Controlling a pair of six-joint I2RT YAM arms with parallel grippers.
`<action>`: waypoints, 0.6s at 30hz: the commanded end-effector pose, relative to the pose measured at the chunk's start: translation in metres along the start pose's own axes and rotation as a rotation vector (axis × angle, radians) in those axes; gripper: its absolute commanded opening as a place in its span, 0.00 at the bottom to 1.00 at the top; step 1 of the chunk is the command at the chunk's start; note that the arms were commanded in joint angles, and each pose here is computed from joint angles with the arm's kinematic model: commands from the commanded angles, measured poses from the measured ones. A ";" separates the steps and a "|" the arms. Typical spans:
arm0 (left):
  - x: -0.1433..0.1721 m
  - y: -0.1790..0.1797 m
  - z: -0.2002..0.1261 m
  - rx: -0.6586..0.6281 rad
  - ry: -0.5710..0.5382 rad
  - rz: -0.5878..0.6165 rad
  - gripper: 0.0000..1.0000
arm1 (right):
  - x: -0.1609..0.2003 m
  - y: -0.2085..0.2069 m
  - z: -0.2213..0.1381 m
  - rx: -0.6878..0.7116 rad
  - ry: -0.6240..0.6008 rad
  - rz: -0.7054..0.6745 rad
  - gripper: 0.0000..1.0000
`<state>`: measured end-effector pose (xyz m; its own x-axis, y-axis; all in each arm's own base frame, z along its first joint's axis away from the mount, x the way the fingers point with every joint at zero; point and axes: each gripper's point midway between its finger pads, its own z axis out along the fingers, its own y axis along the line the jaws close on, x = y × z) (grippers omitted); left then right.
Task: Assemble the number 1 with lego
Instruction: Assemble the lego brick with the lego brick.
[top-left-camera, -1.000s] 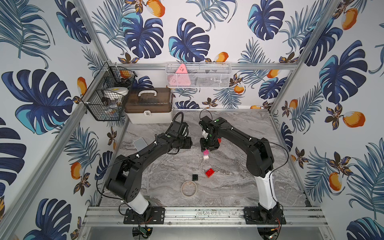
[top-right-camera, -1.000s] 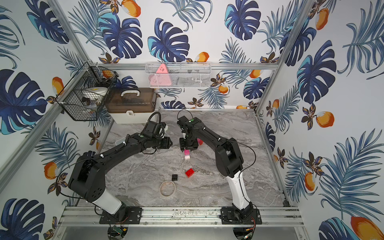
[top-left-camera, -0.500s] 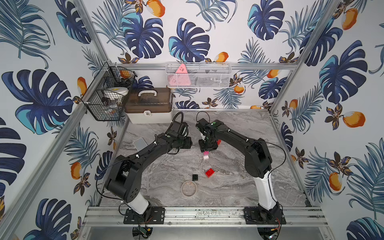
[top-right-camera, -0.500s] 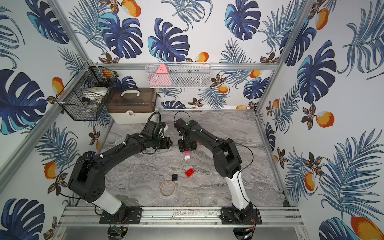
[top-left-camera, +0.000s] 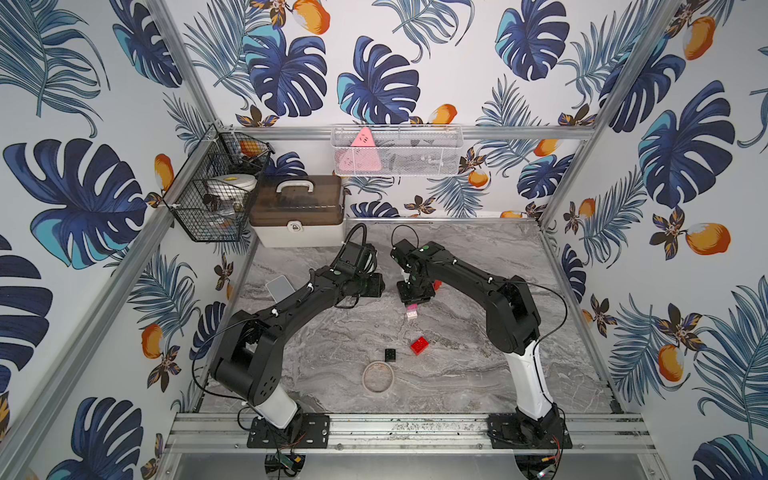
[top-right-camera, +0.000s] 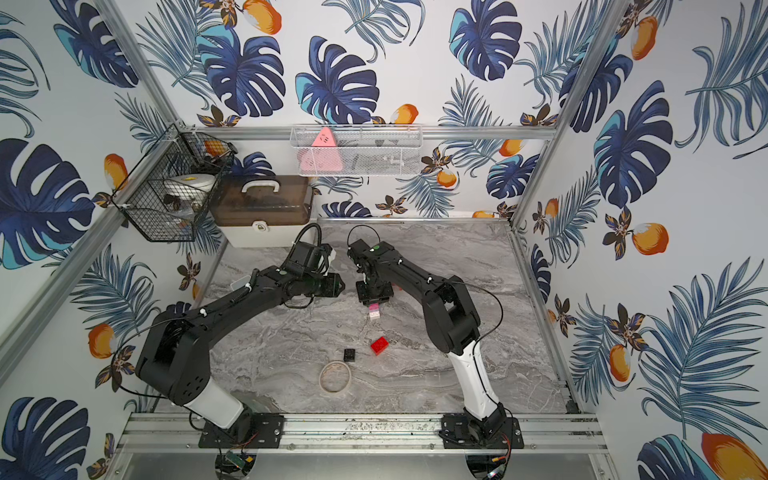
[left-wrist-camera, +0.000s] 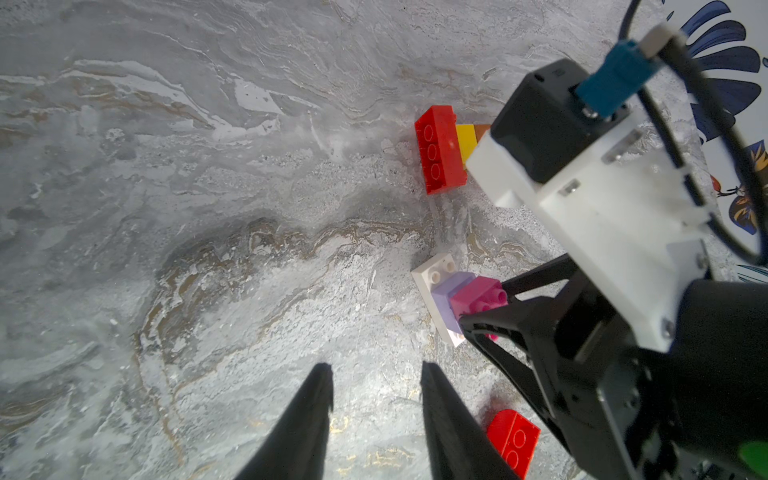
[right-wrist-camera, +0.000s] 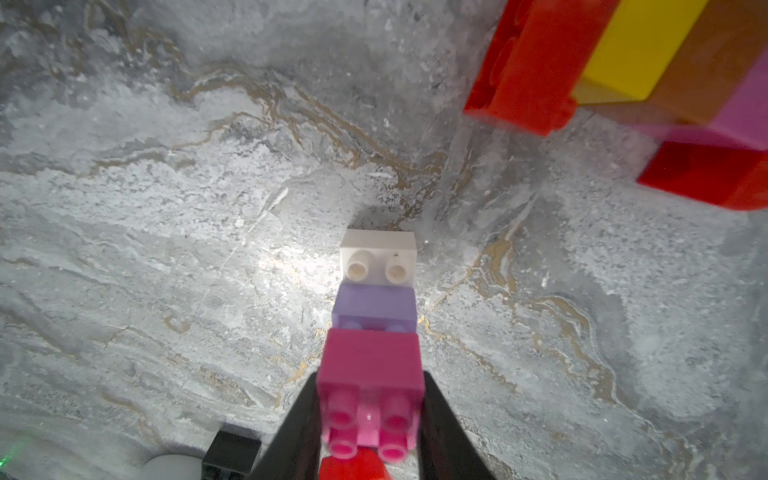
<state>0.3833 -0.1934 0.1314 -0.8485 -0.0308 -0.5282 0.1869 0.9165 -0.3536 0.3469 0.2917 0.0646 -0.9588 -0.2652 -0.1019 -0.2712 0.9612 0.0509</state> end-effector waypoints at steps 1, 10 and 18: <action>-0.005 0.000 -0.001 -0.003 -0.020 0.013 0.42 | -0.002 0.000 0.004 0.009 0.000 0.002 0.30; -0.003 0.002 0.001 -0.009 -0.015 0.011 0.41 | -0.001 -0.005 0.015 -0.011 0.062 0.021 0.22; -0.003 0.001 0.001 -0.005 -0.013 0.011 0.41 | 0.012 -0.008 0.037 -0.031 0.155 0.035 0.18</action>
<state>0.3840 -0.1931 0.1304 -0.8479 -0.0313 -0.5292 0.1853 0.9178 -0.3512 0.3499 0.2892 0.0511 -0.9722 -0.2338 -0.0127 -0.2339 0.9671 0.0999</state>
